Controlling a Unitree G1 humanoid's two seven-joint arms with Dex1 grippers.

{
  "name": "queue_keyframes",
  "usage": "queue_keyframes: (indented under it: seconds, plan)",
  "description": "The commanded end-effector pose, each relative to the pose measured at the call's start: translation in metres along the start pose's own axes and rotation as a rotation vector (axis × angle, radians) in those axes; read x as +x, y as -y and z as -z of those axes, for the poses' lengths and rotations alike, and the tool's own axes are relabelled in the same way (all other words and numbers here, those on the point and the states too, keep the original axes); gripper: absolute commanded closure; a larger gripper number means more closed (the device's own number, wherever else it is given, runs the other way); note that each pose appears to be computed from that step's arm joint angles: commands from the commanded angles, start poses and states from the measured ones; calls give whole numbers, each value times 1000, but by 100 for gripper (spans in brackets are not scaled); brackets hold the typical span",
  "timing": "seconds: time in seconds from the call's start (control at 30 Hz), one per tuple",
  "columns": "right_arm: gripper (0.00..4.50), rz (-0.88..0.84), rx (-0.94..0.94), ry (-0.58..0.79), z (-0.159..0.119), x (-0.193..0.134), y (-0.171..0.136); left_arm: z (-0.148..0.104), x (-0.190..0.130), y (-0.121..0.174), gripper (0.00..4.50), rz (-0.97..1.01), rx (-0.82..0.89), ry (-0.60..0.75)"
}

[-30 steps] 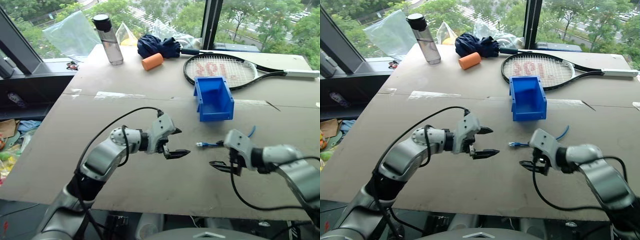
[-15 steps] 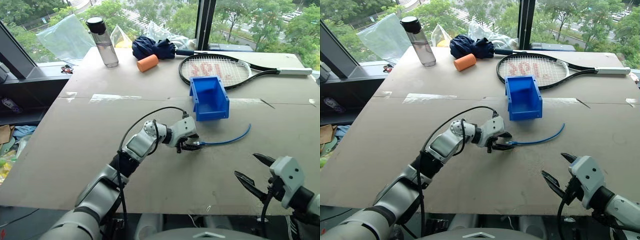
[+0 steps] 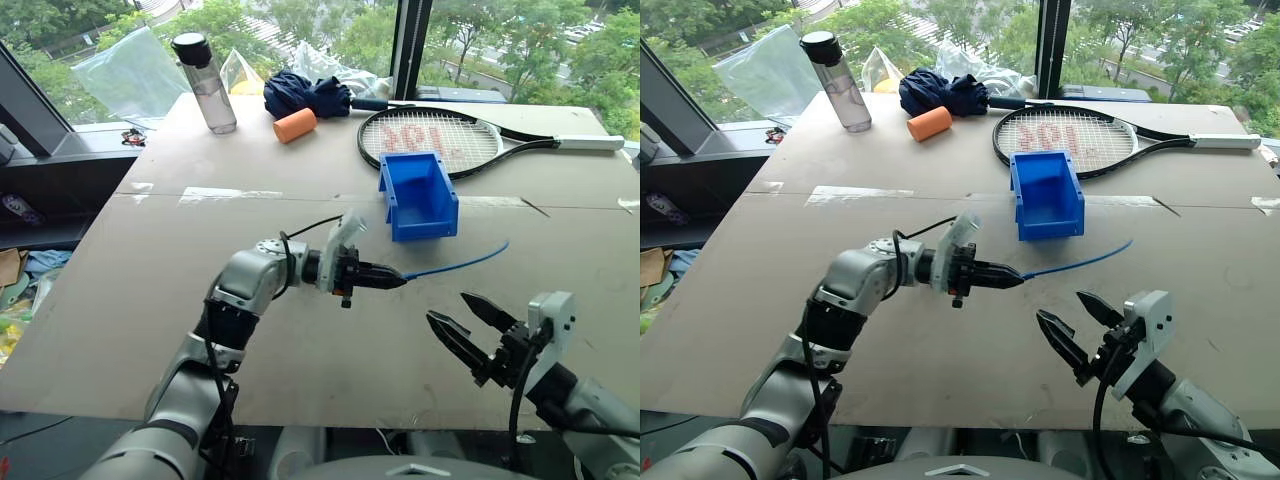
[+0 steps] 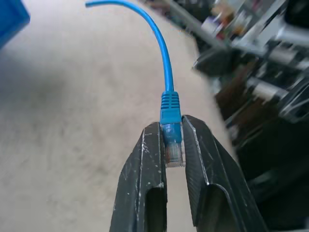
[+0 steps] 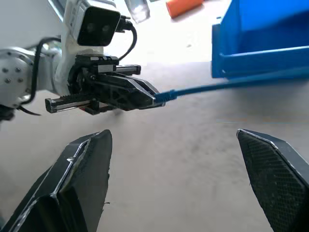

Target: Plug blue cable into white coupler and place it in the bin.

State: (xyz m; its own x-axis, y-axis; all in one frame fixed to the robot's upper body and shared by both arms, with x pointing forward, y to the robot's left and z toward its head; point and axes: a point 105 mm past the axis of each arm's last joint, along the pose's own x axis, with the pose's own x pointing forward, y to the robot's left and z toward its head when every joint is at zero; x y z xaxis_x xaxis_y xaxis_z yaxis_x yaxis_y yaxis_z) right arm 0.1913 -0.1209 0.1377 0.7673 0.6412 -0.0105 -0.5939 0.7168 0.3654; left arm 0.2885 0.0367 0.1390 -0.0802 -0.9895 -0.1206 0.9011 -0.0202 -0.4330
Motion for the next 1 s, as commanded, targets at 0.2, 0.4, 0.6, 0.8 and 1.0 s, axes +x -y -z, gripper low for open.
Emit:
queue_keyframes:
  seconds: [0.2,0.4,0.6,0.8,1.0]
  plan:
    - [172,-210,267,171,-47,21,-26,-27,-3,46,450,151,-118,105]
    - [261,-240,312,105,-44,29,-31,-33,-2,54,450,158,-130,142]
    - [315,-278,385,122,-49,32,-34,-36,0,63,450,185,-131,145]
    - [448,-295,406,102,-45,30,-34,-37,-1,64,450,188,-132,150]
    - [450,-321,423,109,-44,28,-37,-35,-5,64,349,185,-128,134]
